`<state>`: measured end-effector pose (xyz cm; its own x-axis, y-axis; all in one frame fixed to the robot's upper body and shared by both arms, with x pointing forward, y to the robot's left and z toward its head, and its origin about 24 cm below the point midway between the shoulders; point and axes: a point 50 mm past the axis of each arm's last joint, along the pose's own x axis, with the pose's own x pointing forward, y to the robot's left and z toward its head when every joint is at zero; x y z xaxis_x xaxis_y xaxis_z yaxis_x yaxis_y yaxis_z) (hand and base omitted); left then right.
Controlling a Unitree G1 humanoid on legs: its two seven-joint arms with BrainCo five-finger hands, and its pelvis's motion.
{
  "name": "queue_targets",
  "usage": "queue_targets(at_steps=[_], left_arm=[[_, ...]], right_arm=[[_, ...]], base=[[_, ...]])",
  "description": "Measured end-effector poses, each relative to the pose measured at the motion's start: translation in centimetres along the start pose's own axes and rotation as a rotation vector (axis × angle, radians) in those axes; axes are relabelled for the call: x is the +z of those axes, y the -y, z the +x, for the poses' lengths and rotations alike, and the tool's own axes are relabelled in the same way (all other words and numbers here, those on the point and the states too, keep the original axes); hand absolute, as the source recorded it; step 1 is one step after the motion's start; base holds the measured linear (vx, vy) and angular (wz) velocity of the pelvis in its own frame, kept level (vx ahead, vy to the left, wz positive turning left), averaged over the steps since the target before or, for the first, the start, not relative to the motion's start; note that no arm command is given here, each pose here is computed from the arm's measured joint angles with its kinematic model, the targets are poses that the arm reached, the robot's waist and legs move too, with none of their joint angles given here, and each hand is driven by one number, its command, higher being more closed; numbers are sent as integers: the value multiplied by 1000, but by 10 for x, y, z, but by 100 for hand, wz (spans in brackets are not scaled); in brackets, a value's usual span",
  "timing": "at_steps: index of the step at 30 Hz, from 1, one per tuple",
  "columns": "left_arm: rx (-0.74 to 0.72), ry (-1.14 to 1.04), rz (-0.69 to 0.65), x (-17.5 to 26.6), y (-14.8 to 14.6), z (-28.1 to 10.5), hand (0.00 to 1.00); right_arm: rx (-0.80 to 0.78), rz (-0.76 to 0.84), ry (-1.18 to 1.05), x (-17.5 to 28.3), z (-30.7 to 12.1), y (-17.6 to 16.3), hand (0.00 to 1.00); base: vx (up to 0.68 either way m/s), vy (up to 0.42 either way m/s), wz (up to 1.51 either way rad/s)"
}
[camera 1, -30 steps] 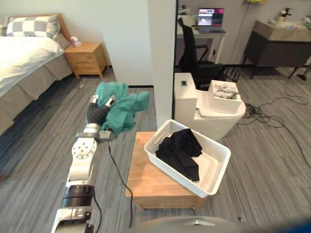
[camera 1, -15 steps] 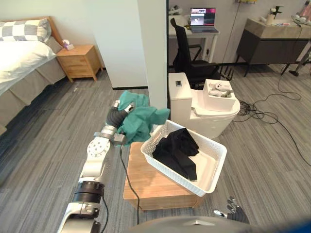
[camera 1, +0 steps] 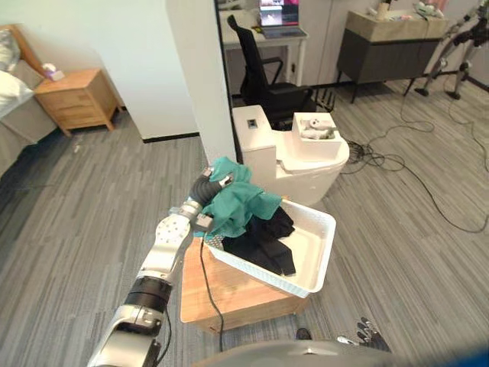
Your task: Tidy the bed and pick cloth on bed and put in laundry
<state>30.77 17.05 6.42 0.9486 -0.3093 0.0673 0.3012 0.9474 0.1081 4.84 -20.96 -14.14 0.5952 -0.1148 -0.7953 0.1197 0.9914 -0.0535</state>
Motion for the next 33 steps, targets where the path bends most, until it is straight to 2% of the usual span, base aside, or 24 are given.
queue_targets(at_steps=[12, 20, 22, 27, 33], left_arm=[[80, 83, 86, 43, -4, 51, 100], [123, -98, 52, 10, -7, 47, 100], [134, -142, 29, -3, -6, 41, 100], [192, -300, -134, -55, 3, 2, 100], [326, -416, -383, -98, 10, -40, 100]], right_arm=[[92, 13, 179, 46, 16, -13, 0], [133, 2, 303, 80, 21, -21, 0], [131, 5, 335, 89, 22, -22, 0], [107, 17, 378, 101, 22, -23, 0], [92, 30, 384, 103, 22, -23, 0]], base=[[-34, -56, -27], [-68, -56, -3], [-52, -52, 18], [-48, -42, 20], [-29, -38, 32]])
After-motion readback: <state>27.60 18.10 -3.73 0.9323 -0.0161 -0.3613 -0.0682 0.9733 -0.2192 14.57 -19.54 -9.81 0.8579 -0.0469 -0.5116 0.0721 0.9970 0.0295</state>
